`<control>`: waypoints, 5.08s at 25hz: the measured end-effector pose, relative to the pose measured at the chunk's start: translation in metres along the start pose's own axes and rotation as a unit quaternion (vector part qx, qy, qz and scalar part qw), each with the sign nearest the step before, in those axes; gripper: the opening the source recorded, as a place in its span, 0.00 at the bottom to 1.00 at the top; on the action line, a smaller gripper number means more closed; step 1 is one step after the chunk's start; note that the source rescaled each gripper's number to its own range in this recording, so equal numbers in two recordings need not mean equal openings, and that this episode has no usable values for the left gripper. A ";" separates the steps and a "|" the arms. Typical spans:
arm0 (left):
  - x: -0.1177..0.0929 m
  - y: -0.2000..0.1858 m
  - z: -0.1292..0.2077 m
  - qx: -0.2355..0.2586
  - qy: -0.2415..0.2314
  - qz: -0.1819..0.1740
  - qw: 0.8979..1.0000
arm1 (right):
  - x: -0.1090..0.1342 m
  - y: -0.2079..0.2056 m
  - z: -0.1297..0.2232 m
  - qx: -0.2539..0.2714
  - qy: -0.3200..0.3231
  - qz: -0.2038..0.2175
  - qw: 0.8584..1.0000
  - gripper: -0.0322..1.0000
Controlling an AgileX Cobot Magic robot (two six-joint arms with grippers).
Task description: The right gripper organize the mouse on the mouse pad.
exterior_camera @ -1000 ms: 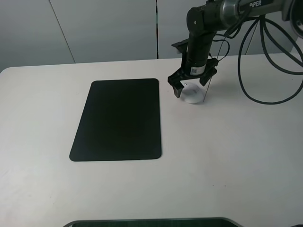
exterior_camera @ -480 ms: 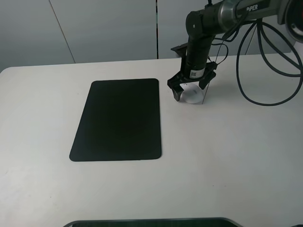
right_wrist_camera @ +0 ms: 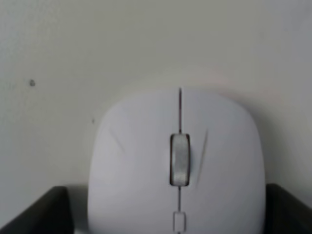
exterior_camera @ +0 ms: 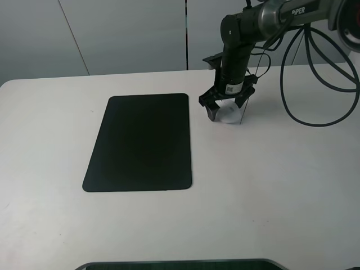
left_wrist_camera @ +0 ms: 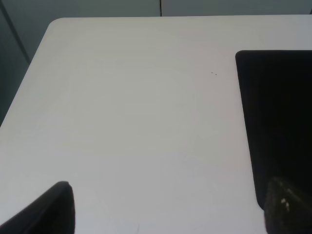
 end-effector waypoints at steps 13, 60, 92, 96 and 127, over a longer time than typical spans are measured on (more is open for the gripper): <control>0.000 0.000 0.000 0.000 0.000 0.000 1.000 | -0.001 0.000 0.000 0.000 -0.029 0.000 1.000 0.05; 0.000 0.000 0.000 0.000 0.000 0.000 1.000 | 0.144 -0.065 -0.021 -0.014 0.038 -0.051 0.998 0.05; 0.000 0.000 0.000 0.000 0.000 0.000 1.000 | 0.204 -0.021 -0.048 -0.020 0.056 -0.043 0.997 0.05; 0.000 0.000 0.000 0.000 0.000 0.000 1.000 | 0.202 -0.019 -0.049 -0.023 0.054 -0.037 0.998 0.05; 0.000 0.000 0.000 0.000 0.000 0.000 1.000 | 0.205 -0.020 -0.053 -0.038 0.001 -0.046 0.998 0.97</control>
Point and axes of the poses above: a point on each arm's last joint axis where the gripper is mounted, y pointing out along that axis toward the gripper, x along the wrist's bending axis when the last joint is at zero, z = x × y, the point moved 9 cm from there along y, pointing out along that axis toward the gripper, and after that the axes turned 6 degrees about -y, right-handed, at the moved point
